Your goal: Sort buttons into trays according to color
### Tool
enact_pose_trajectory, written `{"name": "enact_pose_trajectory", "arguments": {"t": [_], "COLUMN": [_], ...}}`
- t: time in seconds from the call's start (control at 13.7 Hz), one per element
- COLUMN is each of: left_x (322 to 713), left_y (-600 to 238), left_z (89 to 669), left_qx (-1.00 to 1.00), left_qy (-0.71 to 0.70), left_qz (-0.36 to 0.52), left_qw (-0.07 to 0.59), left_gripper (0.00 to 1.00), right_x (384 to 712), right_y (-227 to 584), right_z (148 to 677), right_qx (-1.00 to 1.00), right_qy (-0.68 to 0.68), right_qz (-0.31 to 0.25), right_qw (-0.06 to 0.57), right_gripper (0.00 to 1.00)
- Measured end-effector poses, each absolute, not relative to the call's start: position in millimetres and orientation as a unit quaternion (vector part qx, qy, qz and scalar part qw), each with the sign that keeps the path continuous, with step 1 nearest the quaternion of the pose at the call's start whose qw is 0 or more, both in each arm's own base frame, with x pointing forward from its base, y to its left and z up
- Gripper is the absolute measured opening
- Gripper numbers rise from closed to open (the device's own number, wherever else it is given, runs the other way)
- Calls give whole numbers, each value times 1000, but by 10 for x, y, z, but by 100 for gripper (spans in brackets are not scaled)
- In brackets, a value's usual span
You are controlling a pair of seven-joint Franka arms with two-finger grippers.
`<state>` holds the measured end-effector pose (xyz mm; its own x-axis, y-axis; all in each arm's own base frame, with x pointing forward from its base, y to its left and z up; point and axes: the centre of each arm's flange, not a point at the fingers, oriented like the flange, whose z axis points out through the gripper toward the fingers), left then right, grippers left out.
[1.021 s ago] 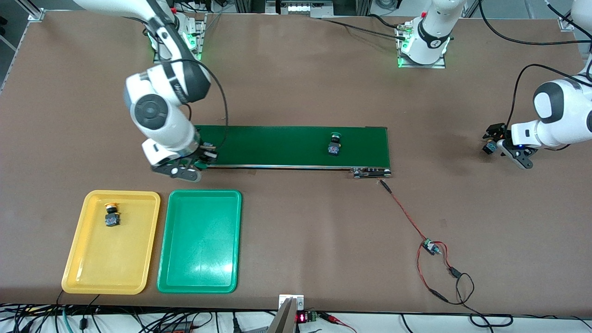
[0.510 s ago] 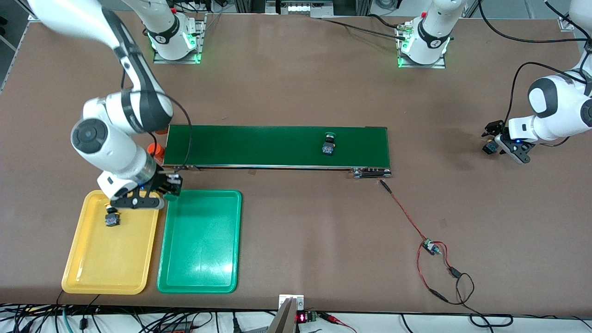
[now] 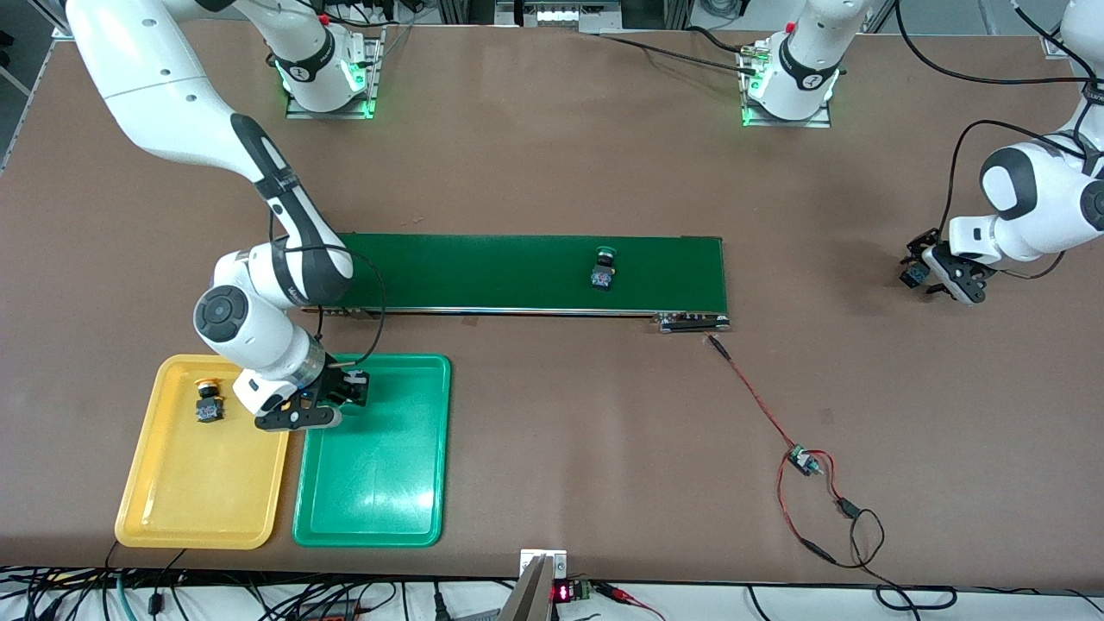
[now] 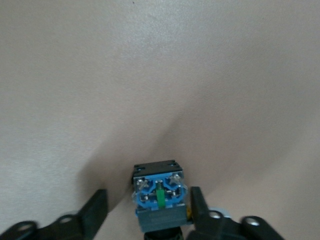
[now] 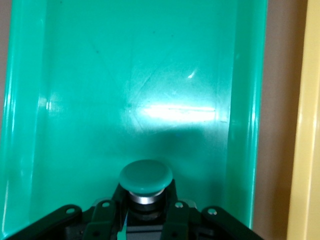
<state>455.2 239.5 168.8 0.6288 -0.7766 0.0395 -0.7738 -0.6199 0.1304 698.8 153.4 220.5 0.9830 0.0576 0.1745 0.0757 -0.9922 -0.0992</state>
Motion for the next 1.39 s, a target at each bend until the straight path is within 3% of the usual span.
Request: {"name": "enact_pose_trajectory", "arguments": {"t": [0.15,0.22,0.66,0.95,1.17,1.39], "left_x": [4571,4584,4941,5169,5231,5218], "left_y": [2409,2416,1998,856,147,-442], "left_z": [1772,1834,2580,2819,2875,2882], "left_qx": [898,897,904,942,958,972], "left_qy": [-436,-437,-428,-335,-284,-233], "left_qz": [-11,-11,-7,-33,-33,-33], "left_qw": [61,56,8,16,11,5], "left_gripper": [45,42,42,42,42,42], "right_x": [6997,6997,7005,6900,6713,6531], "right_y": [1534,1534,1645,1771,1879,1821], "right_z": [2202,2199,2243,2458,2964,3468], "right_qx": [-994,-994,-992,-997,-1000,-1000], "right_qy": [-33,-33,-39,-22,-17,-14], "right_qz": [-87,-86,-103,-61,-8,11], "right_qw": [53,53,59,48,20,1], "right_gripper": [33,39,95,96,97,98]}}
